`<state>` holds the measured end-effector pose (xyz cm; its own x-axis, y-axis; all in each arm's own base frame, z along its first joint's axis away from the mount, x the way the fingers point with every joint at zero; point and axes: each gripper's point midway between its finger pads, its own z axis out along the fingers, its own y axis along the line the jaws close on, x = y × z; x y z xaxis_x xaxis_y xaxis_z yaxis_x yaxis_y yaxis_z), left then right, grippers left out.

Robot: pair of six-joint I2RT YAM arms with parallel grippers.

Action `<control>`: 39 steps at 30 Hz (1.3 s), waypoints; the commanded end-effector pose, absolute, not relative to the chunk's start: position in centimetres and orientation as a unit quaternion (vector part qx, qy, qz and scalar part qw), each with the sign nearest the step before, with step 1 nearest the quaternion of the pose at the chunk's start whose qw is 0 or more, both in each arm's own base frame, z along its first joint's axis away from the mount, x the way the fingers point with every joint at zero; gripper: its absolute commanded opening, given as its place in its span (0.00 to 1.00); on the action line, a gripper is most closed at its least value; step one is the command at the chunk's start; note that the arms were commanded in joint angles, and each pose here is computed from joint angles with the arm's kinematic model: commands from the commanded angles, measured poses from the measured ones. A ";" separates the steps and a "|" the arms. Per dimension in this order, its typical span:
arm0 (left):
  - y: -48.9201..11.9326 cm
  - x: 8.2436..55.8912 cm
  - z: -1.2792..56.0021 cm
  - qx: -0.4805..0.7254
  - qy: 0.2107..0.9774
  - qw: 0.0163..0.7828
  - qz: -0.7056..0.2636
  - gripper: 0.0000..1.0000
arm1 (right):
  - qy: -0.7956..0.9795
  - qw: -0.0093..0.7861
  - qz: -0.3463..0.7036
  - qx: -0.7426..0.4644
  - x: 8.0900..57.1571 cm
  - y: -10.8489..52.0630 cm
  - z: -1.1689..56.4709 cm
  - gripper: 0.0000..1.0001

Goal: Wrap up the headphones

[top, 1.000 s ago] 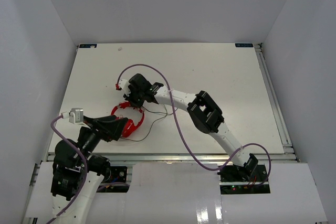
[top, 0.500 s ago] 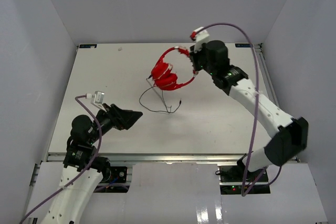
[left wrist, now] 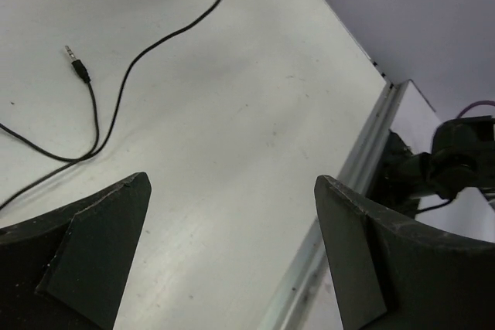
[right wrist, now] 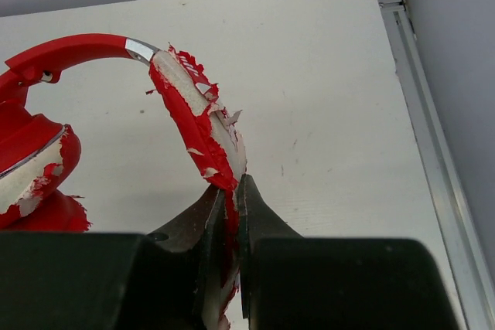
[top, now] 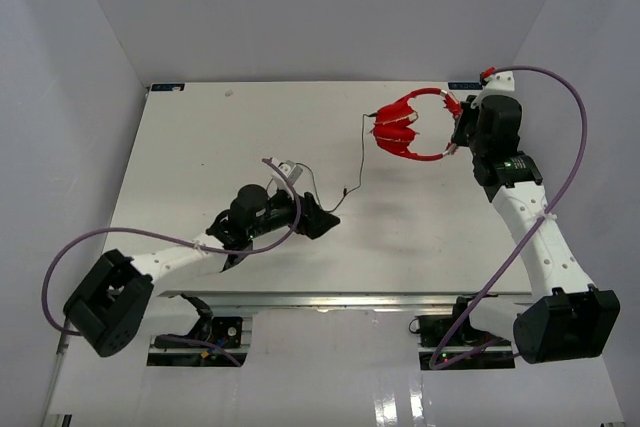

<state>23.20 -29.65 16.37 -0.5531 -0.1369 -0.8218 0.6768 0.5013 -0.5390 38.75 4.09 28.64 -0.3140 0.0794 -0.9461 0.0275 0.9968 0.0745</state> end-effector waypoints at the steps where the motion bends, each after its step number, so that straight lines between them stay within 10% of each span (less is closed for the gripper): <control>1: -32.5 25.2 20.9 0.262 0.621 0.577 -0.462 0.98 | 0.765 0.634 0.096 0.054 38.0 5.3 33.3 0.08; 14: -37.3 31.6 12.8 0.349 0.639 0.594 -0.343 0.97 | 0.761 0.607 0.227 -0.010 35.5 9.7 37.7 0.08; 17: -37.7 32.7 11.5 0.344 0.652 0.589 -0.331 0.88 | 0.756 0.606 0.247 -0.014 35.0 9.7 38.7 0.08; 22: -38.5 31.3 10.2 0.363 0.648 0.553 -0.377 0.32 | 0.752 0.606 0.259 -0.010 34.9 8.9 39.5 0.08; 26: -37.9 30.1 11.4 0.365 0.632 0.557 -0.396 0.30 | 0.753 0.605 0.259 -0.012 34.9 8.6 39.3 0.08; 31: -36.4 29.0 12.3 0.380 0.627 0.546 -0.406 0.00 | 0.750 0.610 0.255 -0.021 34.9 7.8 39.6 0.08; 39: -34.0 26.9 17.5 0.423 0.598 0.538 -0.416 0.00 | 0.727 0.606 0.268 -0.181 32.4 10.4 37.8 0.08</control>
